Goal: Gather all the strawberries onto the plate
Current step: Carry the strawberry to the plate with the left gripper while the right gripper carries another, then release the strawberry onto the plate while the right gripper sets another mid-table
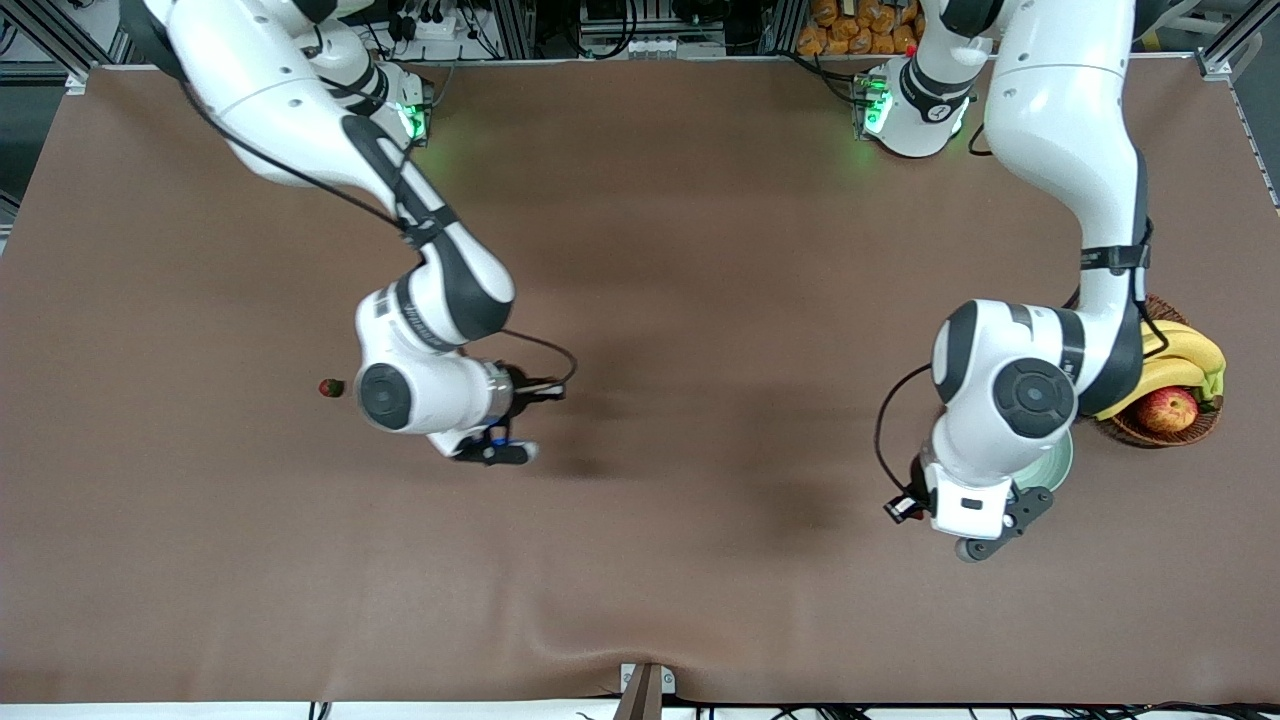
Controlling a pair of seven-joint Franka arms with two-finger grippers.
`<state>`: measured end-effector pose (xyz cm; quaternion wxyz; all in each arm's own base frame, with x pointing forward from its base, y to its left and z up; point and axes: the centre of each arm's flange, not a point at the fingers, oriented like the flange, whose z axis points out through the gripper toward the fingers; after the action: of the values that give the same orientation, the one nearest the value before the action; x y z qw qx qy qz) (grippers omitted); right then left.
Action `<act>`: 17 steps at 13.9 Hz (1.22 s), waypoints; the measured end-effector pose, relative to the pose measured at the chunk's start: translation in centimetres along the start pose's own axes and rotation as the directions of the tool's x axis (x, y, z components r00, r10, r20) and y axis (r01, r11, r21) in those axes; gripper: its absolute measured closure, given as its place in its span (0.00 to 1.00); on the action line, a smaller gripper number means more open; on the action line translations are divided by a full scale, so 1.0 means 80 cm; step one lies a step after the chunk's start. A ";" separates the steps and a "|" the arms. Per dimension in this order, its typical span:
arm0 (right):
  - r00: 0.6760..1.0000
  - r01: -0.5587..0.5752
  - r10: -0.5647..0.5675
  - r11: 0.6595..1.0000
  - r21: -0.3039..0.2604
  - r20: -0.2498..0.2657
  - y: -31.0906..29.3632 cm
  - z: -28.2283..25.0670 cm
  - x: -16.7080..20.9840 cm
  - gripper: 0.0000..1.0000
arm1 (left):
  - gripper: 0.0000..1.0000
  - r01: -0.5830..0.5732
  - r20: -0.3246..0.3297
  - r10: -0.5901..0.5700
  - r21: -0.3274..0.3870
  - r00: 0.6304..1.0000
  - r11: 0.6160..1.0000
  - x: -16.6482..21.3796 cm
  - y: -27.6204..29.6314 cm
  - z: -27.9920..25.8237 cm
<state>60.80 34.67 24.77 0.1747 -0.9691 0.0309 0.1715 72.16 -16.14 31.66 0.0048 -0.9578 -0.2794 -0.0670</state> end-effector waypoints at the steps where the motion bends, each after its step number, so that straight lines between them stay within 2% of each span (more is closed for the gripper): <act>1: 1.000 0.001 -0.001 1.000 0.006 0.019 -0.010 0.015 -0.006 0.68 | 0.68 -0.015 0.017 0.014 0.020 1.000 1.000 0.011 -0.021 0.012; 7: 0.993 0.046 -0.039 0.997 -0.056 0.115 -0.055 0.110 -0.054 0.68 | 0.68 -0.138 0.167 0.118 0.109 0.979 0.984 0.061 -0.124 0.045; 11: 0.996 0.043 -0.035 0.995 -0.086 0.088 -0.071 0.149 -0.064 0.68 | 0.68 -0.165 0.232 0.130 0.136 0.964 0.977 0.051 -0.150 0.076; 13: 0.998 0.037 -0.031 0.995 -0.091 0.063 -0.067 0.160 -0.058 0.65 | 0.68 -0.171 0.260 0.128 0.149 0.957 0.974 0.046 -0.162 0.095; 16: 0.999 0.024 -0.022 0.997 -0.075 0.027 -0.066 0.156 -0.050 0.39 | 0.68 -0.169 0.289 0.116 0.167 0.950 0.971 0.045 -0.179 0.121; 17: 1.000 0.014 -0.013 0.997 -0.075 0.006 -0.059 0.147 -0.041 0.27 | 0.68 -0.167 0.295 0.111 0.171 0.949 0.971 0.047 -0.185 0.128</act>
<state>54.53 43.19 17.10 0.1394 -0.9747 0.0175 0.1739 68.65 -1.16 21.58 0.0628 -0.9698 -0.2141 0.0989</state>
